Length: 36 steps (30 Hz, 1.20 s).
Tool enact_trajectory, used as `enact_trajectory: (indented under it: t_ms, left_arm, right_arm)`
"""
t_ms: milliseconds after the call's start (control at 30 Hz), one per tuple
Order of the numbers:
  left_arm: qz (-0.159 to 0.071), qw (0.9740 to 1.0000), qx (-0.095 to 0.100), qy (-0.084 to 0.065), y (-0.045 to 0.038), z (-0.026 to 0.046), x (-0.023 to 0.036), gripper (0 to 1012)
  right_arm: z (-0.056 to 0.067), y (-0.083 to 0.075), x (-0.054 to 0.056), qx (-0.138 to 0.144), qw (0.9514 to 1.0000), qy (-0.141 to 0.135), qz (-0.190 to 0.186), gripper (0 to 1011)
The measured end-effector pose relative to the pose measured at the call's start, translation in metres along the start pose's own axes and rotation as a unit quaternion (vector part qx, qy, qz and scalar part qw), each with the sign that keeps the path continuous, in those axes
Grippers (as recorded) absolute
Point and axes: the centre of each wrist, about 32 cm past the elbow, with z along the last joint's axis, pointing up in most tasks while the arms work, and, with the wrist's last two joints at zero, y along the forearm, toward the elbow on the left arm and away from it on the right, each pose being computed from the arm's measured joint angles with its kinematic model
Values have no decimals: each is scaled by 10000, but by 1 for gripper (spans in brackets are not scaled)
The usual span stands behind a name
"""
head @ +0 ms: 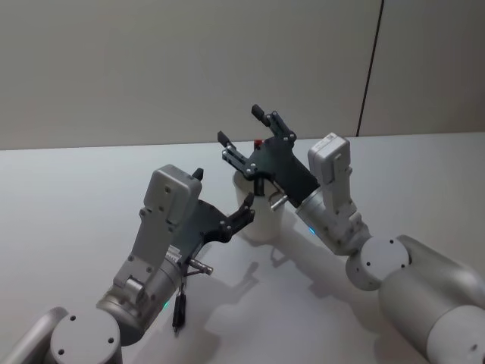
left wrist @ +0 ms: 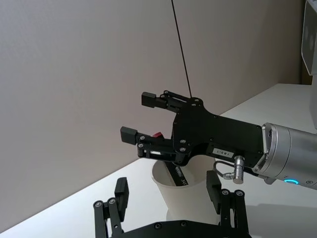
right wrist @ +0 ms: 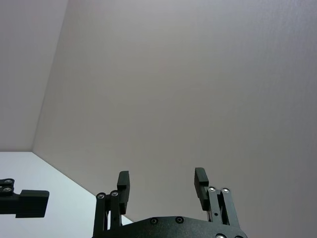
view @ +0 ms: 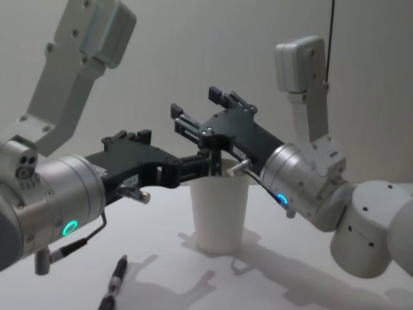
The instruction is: Place the pen into the pen holder.
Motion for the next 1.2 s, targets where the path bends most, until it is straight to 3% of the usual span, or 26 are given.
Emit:
enact_trajectory:
  t_ms: [67,300,767,1067,1200]
  left_arm:
    - [0,10000,0,0,0,0,0,1003]
    - [0,10000,0,0,0,0,0,1003]
    - [0,10000,0,0,0,0,0,1003]
    - [0,10000,0,0,0,0,0,1003]
    - [0,10000,0,0,0,0,0,1003]
  right_arm:
    - [-2,1,-3,7,10000,-2,3,849]
    - [-6,3,-12,49,10000,-17,9,1001]
    - [72,-95,-84,257,9995,-35,-182,1002]
    - [219,-223,-126,348,9988,-75,-349,1002]
    - [354,-332,-144,412,9979,-125,-483,1002]
